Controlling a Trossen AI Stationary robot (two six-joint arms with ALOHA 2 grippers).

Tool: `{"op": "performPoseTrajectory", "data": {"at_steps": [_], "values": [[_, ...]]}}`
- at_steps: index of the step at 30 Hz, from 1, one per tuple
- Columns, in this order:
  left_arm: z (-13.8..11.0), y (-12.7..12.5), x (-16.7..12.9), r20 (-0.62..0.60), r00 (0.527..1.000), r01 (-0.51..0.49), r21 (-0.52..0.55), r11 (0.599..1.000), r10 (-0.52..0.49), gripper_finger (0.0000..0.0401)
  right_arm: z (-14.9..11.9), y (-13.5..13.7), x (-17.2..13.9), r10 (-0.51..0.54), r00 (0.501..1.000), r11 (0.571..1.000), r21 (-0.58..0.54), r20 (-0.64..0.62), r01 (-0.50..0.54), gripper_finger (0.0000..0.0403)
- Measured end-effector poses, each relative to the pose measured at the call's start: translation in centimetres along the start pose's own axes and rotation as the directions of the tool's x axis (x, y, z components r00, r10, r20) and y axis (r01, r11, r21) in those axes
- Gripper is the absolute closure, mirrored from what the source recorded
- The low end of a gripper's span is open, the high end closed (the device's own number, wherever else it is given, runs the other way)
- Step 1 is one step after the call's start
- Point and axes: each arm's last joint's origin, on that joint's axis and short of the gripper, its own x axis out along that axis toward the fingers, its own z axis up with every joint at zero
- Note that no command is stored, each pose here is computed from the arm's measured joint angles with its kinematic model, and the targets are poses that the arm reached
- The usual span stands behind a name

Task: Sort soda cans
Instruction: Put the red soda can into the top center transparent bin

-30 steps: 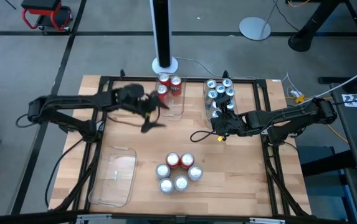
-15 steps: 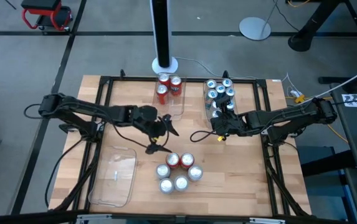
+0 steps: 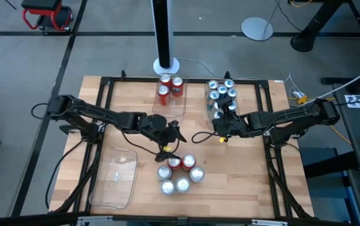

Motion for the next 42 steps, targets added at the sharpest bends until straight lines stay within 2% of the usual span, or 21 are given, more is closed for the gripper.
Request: {"op": "performPoseTrajectory", "data": {"at_steps": [8, 16, 26, 32, 42], "values": [[-0.1, -0.2, 2.9, -0.088, 0.994, -0.068, -0.02, 0.997, 0.066, 0.0026, 0.0, 0.0, 0.0, 0.0, 1.0, 1.0, -0.001, -0.001, 0.0, 0.0023], [-1.0, -0.3, 6.0, -0.18, 0.982, -0.066, -0.028, 0.997, 0.06, 0.0026, 0.0, 0.0, 0.0, 0.002, 1.0, 1.0, -0.004, -0.002, -0.002, 0.0023], [-1.3, -1.3, 6.5, -0.2, 0.979, -0.029, 0.027, 0.999, 0.034, 0.0026, -0.1, 0.0, 0.0, 0.003, 1.0, 1.0, -0.006, -0.003, -0.003, 0.0023], [-2.1, -0.8, 7.3, -0.223, 0.971, -0.074, 0.046, 0.996, 0.082, 0.0026, 0.0, 0.0, 0.0, 0.003, 1.0, 1.0, -0.006, -0.003, -0.003, 0.0023], [-2.3, -0.6, 8.1, -0.207, 0.975, -0.072, 0.073, 0.995, 0.085, 0.0026, 0.0, 0.0, 0.0, 0.003, 1.0, 1.0, -0.005, -0.003, -0.003, 0.0023]]}}
